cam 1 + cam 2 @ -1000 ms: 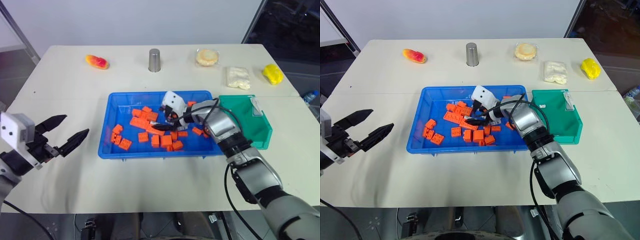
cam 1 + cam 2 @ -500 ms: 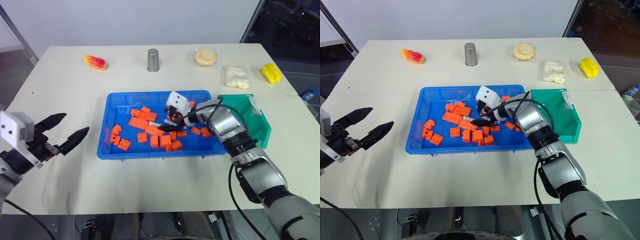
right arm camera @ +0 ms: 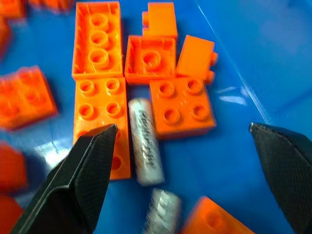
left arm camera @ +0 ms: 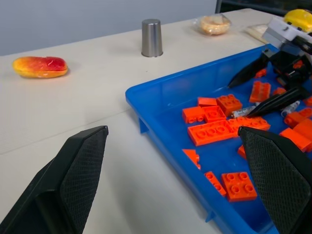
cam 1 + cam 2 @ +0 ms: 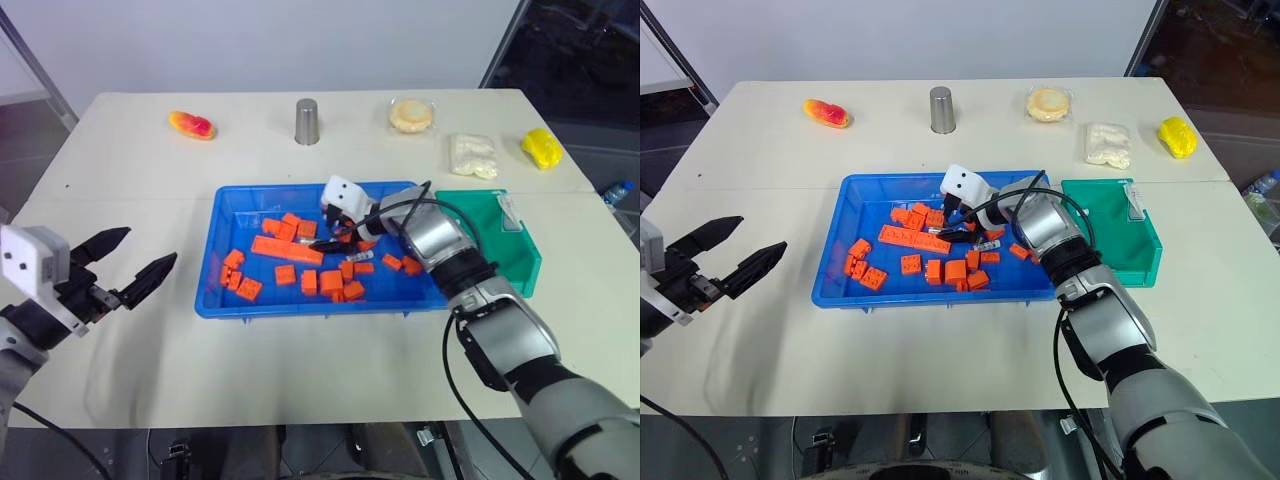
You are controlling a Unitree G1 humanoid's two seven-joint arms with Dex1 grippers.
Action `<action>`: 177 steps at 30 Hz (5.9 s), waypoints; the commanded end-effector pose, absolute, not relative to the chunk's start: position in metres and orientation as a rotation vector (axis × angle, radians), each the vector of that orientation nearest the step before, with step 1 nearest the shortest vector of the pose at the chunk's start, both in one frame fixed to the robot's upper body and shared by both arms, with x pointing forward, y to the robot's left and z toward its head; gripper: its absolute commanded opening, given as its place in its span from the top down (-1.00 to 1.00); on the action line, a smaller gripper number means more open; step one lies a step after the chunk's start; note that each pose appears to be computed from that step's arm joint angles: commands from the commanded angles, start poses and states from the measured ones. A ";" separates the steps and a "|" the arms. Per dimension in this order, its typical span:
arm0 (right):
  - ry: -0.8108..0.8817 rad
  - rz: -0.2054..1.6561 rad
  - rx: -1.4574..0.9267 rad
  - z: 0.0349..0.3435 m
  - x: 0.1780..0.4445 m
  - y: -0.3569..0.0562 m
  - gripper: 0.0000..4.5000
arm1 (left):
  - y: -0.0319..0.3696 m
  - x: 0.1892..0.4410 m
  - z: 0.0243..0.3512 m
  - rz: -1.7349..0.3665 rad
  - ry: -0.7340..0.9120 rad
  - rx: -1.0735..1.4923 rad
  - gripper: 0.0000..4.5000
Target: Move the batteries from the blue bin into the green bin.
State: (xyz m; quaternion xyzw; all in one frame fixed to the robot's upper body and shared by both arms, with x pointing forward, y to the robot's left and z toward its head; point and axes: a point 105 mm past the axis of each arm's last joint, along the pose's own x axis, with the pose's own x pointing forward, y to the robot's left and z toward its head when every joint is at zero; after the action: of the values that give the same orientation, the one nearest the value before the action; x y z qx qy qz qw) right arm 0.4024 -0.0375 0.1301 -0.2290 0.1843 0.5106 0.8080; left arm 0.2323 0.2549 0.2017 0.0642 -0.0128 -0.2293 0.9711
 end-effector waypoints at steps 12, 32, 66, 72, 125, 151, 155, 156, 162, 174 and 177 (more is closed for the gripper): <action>0.445 1.138 -0.708 0.119 0.398 -0.056 -0.98 | 0.249 0.232 0.211 -0.469 -0.081 0.161 -1.00; 0.429 1.235 -0.729 0.117 0.391 -0.029 0.94 | 0.239 0.230 0.210 -0.473 -0.098 0.165 -1.00; 0.453 0.540 -0.662 0.260 0.330 -0.262 0.98 | 0.179 0.277 0.233 -0.986 -0.073 0.168 -1.00; 0.490 0.504 -0.657 0.244 0.322 -0.268 0.98 | 0.176 0.287 0.230 -1.002 -0.076 0.168 -1.00; 0.576 0.978 -0.232 0.149 0.364 -0.086 -0.99 | 0.178 0.260 0.215 -0.850 -0.082 0.151 -1.00; 0.618 1.072 -0.488 0.128 0.370 -0.074 0.97 | 0.174 0.262 0.208 -0.806 -0.104 0.135 -1.00; 0.607 1.068 -0.471 0.131 0.372 -0.072 0.97 | 0.175 0.262 0.209 -0.802 -0.105 0.136 -1.00; 0.594 1.065 -0.466 0.136 0.373 -0.071 0.97 | 0.175 0.262 0.209 -0.802 -0.106 0.137 -1.00; 0.541 1.045 -0.463 0.152 0.379 -0.072 0.97 | 0.174 0.262 0.210 -0.813 -0.107 0.137 -1.00; 0.327 0.571 -0.573 0.298 0.364 -0.229 0.97 | 0.154 0.277 0.235 -1.056 -0.123 0.164 -1.00; 0.353 0.545 -0.552 0.292 0.352 -0.239 0.97 | 0.152 0.282 0.235 -1.085 -0.118 0.170 -1.00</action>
State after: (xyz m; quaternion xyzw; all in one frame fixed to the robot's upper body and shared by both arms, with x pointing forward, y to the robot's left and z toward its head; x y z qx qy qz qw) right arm 0.3625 -0.2419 0.2612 -0.2549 0.2215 0.2682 0.9022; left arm 0.2819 0.1532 0.2298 0.0663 -0.0474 -0.5080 0.8575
